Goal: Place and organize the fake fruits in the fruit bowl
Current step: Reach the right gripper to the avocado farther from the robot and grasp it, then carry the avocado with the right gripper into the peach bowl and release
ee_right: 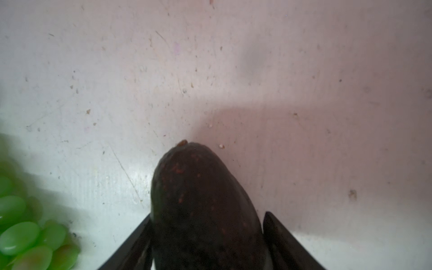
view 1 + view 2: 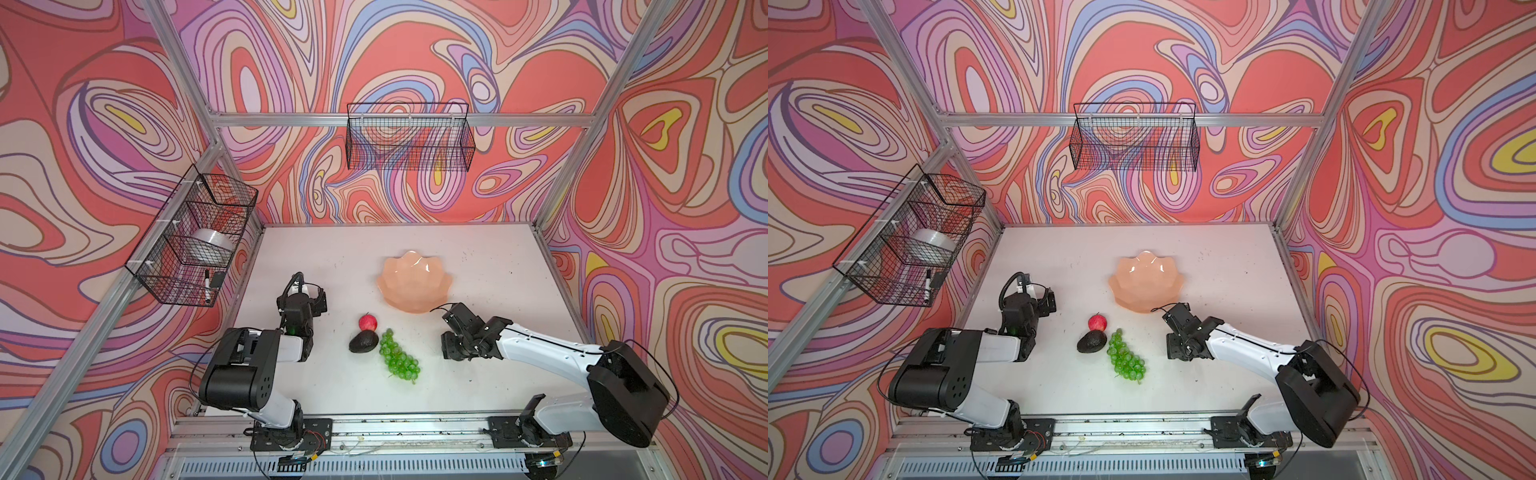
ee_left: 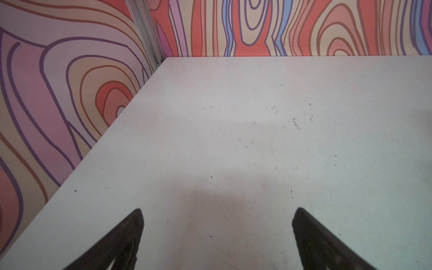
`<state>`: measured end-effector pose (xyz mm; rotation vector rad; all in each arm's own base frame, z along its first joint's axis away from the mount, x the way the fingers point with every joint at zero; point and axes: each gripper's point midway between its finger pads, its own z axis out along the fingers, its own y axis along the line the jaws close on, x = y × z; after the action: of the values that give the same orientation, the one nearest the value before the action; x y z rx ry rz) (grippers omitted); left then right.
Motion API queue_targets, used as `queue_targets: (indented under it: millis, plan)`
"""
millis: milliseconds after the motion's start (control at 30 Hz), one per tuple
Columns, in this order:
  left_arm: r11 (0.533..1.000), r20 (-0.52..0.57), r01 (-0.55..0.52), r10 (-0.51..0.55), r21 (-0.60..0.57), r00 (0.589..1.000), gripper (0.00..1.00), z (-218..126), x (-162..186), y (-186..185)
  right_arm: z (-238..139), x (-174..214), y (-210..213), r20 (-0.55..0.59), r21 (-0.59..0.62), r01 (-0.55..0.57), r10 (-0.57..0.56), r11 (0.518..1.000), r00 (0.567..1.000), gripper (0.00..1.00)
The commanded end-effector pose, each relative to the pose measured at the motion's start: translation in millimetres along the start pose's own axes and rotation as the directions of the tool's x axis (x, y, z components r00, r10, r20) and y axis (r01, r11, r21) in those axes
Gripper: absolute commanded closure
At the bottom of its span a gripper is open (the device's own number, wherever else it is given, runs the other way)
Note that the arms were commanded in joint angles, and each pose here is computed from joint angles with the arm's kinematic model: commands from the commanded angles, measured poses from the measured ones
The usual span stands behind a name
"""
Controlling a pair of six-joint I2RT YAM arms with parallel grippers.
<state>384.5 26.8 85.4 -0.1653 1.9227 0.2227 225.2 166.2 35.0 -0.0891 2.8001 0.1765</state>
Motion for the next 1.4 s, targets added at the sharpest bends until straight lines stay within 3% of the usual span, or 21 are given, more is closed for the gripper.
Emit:
queue_targets:
  millis: [0, 167, 367, 500, 733, 900, 1133, 1367]
  plan:
    - [1.000, 0.018, 0.012, -0.012, -0.001, 1.000, 0.00, 2, -7, 1, -1, -12, 1, 0.055, 0.012, -0.012, 0.011, 1.000, 0.998, 0.39]
    - [1.000, 0.018, 0.012, -0.012, -0.001, 1.000, 0.00, 2, -7, 1, -26, -24, -1, 0.090, 0.033, -0.001, -0.002, 0.999, 0.996, 0.53]
    - [1.000, 0.019, 0.012, -0.012, -0.001, 1.000, 0.00, 2, -8, 1, -83, -68, 19, 0.214, -0.029, 0.019, -0.012, 0.999, 0.977, 0.55]
    - [1.000, 0.018, 0.012, -0.012, 0.000, 1.000, 0.00, 2, -7, 1, -92, -115, 48, 0.270, -0.028, 0.091, -0.080, 0.995, 0.959, 0.55]
    - [1.000, 0.018, 0.012, -0.012, 0.000, 1.000, 0.00, 2, -7, 1, -55, -197, 114, 0.314, -0.035, 0.198, -0.177, 0.980, 0.933, 0.55]
    - [1.000, 0.020, 0.013, -0.013, -0.001, 1.000, 0.00, 2, -8, 1, -11, -231, 127, 0.304, -0.039, 0.196, -0.175, 0.980, 0.936, 0.56]
    - [1.000, 0.018, 0.011, -0.011, 0.000, 1.000, 0.00, 2, -7, 1, 40, -238, 117, 0.248, -0.037, 0.171, -0.156, 0.985, 0.956, 0.56]
    - [1.000, 0.019, 0.011, -0.011, 0.000, 1.000, 0.00, 2, -7, 1, 67, -230, 109, 0.219, -0.038, 0.145, -0.134, 0.989, 0.966, 0.57]
